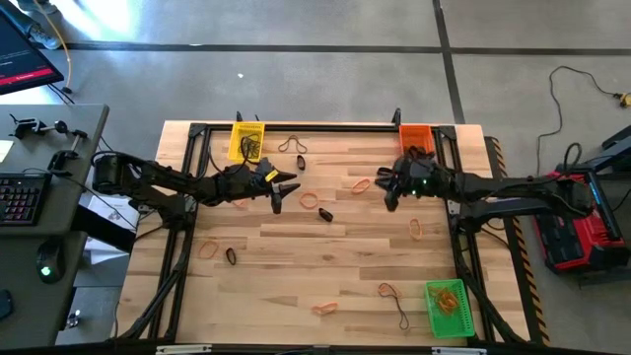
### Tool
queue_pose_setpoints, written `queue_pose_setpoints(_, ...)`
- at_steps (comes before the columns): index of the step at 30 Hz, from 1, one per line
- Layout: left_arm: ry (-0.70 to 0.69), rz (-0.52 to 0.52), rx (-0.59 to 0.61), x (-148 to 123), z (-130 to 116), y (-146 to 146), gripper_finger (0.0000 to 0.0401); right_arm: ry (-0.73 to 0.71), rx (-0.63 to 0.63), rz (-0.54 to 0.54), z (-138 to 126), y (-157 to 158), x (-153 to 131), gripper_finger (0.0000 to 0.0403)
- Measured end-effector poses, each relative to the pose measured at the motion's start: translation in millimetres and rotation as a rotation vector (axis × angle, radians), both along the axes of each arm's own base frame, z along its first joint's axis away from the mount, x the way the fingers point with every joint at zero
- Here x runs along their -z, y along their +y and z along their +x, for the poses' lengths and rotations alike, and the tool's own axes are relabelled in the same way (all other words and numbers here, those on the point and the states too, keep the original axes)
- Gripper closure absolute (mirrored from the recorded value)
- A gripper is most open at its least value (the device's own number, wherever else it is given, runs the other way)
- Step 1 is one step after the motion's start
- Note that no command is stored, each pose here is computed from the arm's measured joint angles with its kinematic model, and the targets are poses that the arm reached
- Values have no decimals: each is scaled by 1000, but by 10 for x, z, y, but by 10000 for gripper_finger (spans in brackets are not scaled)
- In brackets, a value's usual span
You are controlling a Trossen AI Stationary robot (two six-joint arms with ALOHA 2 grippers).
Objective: Sort rubber bands into baskets
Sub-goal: Put the orange rubber band into the green bin
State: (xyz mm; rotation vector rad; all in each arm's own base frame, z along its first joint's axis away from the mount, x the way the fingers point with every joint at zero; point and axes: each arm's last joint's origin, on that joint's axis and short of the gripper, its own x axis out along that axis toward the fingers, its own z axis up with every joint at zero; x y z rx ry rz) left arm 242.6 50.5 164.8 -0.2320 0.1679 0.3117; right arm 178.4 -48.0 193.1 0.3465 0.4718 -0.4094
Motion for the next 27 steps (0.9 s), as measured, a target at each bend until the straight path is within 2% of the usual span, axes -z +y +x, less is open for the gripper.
queue_pose_setpoints(8,15,15,104,9,7,-36,241,-172,-180,-2,111,215,-130,370)
queue_pose_setpoints(11,94,28,145,60,15,-85,246,-230,-251,0,132,238,-183,370)
queue_pose_setpoints(19,527,15,169,42,149,-230,293,-248,-269,-10,137,241,-200,370)
queue_pose_setpoints(23,739,-23,187,-24,130,-343,307,-248,-268,-11,138,240,-201,370)
queue_pose_setpoints(27,915,-83,140,-97,59,-429,309,-245,-271,-17,137,240,-199,370)
